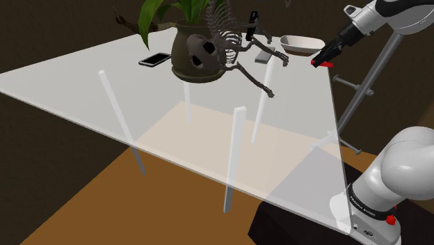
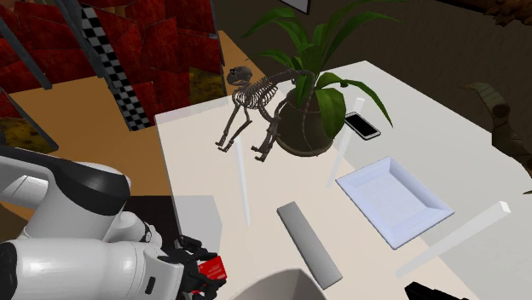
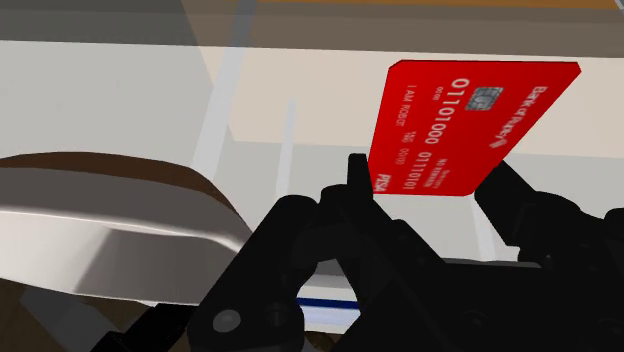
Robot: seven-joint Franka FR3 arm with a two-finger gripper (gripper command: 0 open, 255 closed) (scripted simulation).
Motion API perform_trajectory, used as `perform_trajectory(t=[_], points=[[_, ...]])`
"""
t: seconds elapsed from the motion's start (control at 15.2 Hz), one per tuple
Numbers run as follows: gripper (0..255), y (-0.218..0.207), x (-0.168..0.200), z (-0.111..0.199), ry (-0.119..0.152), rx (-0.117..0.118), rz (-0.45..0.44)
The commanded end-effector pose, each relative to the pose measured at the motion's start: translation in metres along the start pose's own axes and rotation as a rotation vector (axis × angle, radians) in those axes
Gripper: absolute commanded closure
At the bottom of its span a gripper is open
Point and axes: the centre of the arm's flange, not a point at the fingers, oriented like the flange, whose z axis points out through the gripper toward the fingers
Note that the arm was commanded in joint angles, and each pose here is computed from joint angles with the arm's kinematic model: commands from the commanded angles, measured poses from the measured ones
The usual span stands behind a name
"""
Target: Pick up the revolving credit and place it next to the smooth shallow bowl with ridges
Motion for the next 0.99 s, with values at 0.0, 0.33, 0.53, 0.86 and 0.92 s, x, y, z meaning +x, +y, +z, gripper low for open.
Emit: perform_trajectory(t=[0.0, 0.33, 0.53, 0.86, 0.92], points=[[255, 0.0, 0.0, 0.0, 0.0, 0.0, 0.0], [0, 0.0, 0.0, 0.0, 0.0, 0.0, 0.0], [0, 0.0, 0.0, 0.0, 0.0, 0.0, 0.0], [0, 0.0, 0.0, -0.05, 0.0, 0.0, 0.0], [0, 0.0, 0.0, -0.05, 0.0, 0.0, 0.0]])
